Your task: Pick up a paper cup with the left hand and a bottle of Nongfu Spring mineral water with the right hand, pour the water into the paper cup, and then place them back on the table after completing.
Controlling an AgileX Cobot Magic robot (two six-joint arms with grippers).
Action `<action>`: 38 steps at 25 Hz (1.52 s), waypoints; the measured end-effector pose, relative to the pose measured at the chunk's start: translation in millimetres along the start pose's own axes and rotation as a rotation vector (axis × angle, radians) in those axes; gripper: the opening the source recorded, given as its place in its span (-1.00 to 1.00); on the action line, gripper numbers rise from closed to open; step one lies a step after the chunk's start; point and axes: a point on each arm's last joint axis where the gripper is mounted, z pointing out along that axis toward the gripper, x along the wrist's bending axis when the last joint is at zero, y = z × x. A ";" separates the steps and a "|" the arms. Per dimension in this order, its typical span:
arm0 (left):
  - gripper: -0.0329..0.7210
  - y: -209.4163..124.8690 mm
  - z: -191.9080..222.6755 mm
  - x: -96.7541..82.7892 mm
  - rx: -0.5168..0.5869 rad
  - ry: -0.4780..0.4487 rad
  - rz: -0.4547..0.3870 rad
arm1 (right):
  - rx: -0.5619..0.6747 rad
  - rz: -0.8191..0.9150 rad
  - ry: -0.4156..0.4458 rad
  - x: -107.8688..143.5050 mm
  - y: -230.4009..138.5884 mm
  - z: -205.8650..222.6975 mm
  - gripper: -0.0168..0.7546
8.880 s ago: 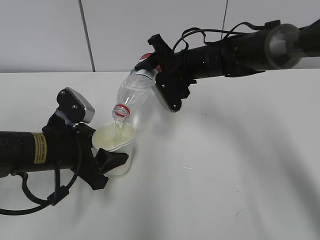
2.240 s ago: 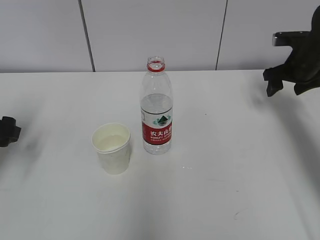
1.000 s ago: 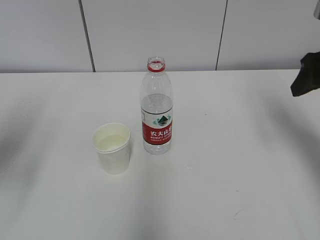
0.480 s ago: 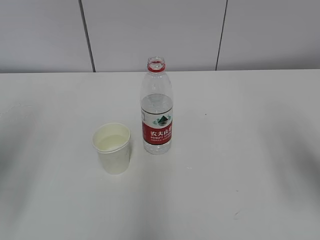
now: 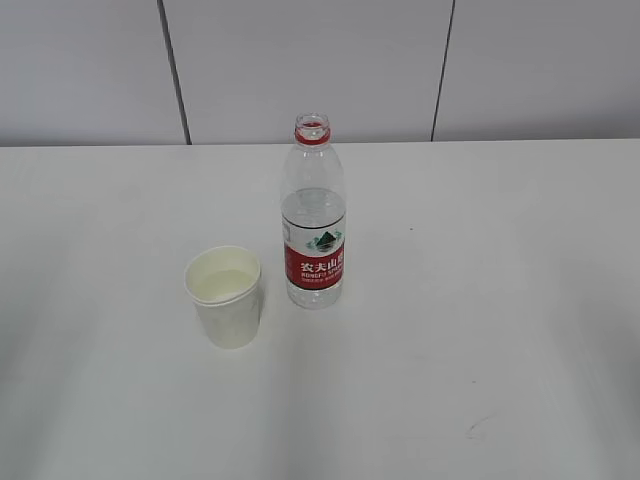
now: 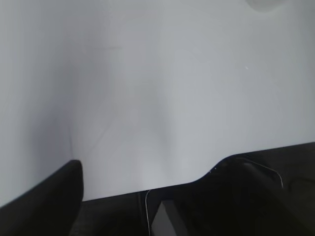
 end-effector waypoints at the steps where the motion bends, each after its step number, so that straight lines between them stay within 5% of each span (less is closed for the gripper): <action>1: 0.61 -6.6 -4.3 -1.3 -0.024 -0.004 0.001 | 0.001 0.003 -0.007 0.2 -2.7 -2.4 0.57; 19: 0.61 -85.5 -57.9 -12.3 -0.582 0.009 0.057 | -0.183 0.000 -0.003 15.8 -60.0 -13.9 0.57; 29: 0.61 -91.1 -59.5 -13.1 -0.605 0.007 0.060 | -0.456 -0.049 -0.044 26.2 -94.1 -38.5 0.57; 38: 0.61 -91.2 -59.5 -13.1 -0.604 0.007 0.061 | -0.466 -0.062 -0.035 26.8 -97.5 -39.6 0.57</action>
